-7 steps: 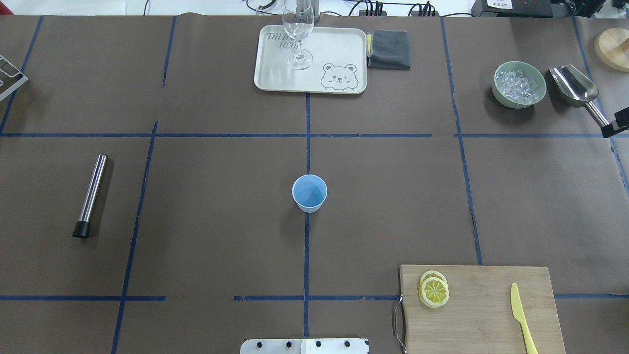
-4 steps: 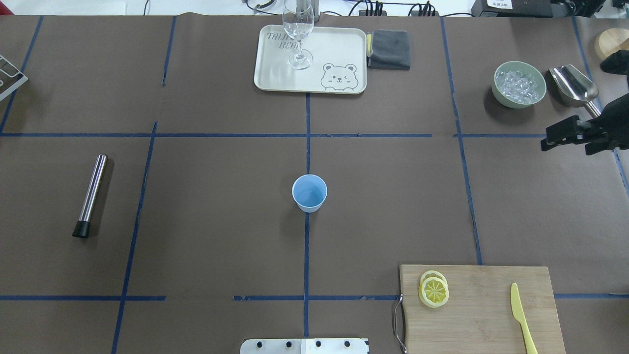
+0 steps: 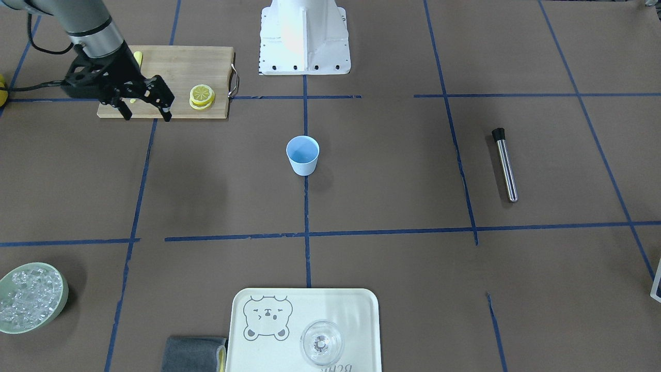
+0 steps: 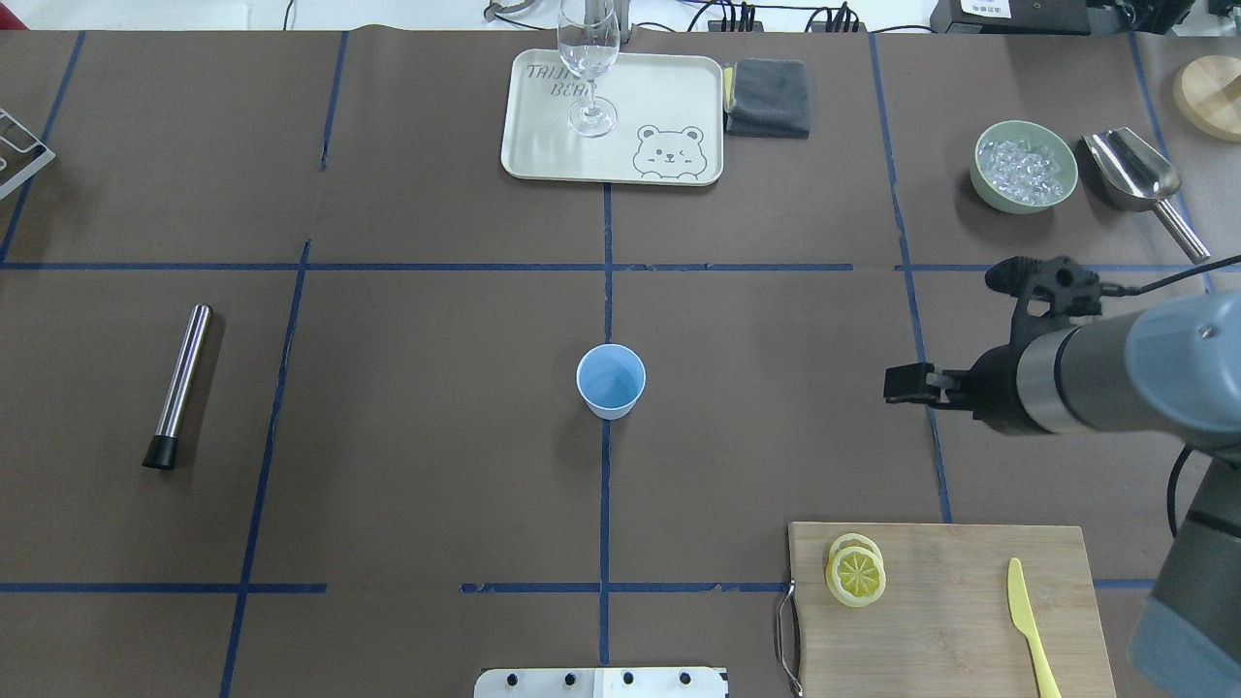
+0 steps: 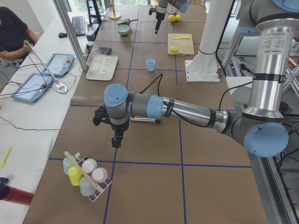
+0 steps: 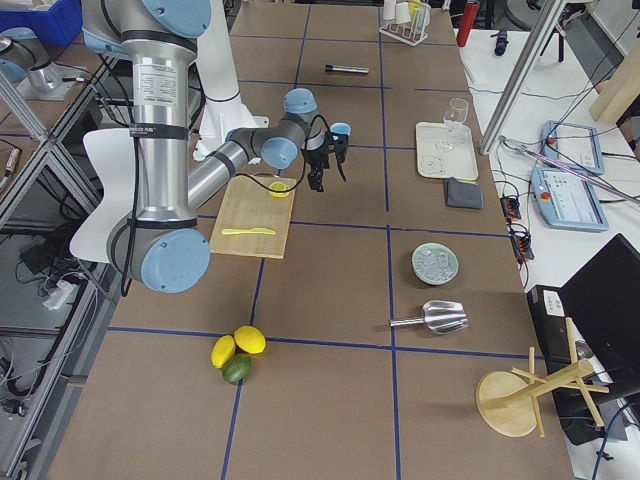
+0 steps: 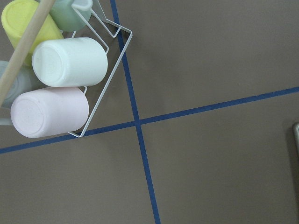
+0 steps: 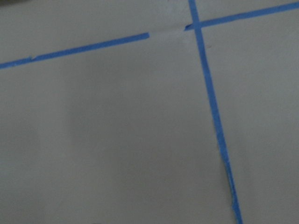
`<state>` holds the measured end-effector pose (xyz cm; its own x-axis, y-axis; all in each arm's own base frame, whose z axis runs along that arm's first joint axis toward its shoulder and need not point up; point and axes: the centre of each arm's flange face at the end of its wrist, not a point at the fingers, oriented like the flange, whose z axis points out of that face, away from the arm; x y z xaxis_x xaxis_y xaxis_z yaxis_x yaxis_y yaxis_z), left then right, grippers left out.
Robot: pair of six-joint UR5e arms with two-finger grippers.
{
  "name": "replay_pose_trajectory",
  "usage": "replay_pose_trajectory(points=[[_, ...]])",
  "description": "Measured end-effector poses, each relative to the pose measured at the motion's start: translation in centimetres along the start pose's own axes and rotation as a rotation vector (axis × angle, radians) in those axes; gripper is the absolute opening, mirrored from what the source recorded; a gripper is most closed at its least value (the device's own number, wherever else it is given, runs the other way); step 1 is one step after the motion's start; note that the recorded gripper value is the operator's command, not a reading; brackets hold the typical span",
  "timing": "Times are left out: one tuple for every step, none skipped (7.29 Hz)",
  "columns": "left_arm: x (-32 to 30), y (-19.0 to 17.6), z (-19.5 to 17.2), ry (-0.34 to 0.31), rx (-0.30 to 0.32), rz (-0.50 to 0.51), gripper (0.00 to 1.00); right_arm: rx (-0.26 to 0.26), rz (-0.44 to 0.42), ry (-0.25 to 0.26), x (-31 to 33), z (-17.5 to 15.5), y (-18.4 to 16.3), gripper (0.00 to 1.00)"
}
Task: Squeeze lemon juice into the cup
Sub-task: 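Move the right gripper down toward the lemon slice on the cutting board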
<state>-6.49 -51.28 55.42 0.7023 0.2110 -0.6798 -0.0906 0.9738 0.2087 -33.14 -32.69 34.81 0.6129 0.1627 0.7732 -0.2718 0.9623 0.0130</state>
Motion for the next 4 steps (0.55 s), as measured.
replay_pose_trajectory(points=[[0.0, 0.0, 0.0, -0.001, 0.001, 0.001, 1.00, 0.001, 0.005, -0.003, -1.2, 0.8, 2.9, 1.00], [0.0, 0.0, 0.0, -0.001, 0.002, 0.002, 1.00, -0.005, 0.007, -0.007, -2.0, 1.5, 5.2, 1.00], [0.0, 0.0, 0.0, -0.001, 0.002, 0.003, 1.00, -0.005, 0.008, -0.012, -2.7, 1.9, 7.4, 1.00], [0.0, 0.0, 0.0, -0.001, 0.002, 0.002, 1.00, 0.000, -0.002, -0.016, -3.3, 2.3, 9.4, 1.00]])
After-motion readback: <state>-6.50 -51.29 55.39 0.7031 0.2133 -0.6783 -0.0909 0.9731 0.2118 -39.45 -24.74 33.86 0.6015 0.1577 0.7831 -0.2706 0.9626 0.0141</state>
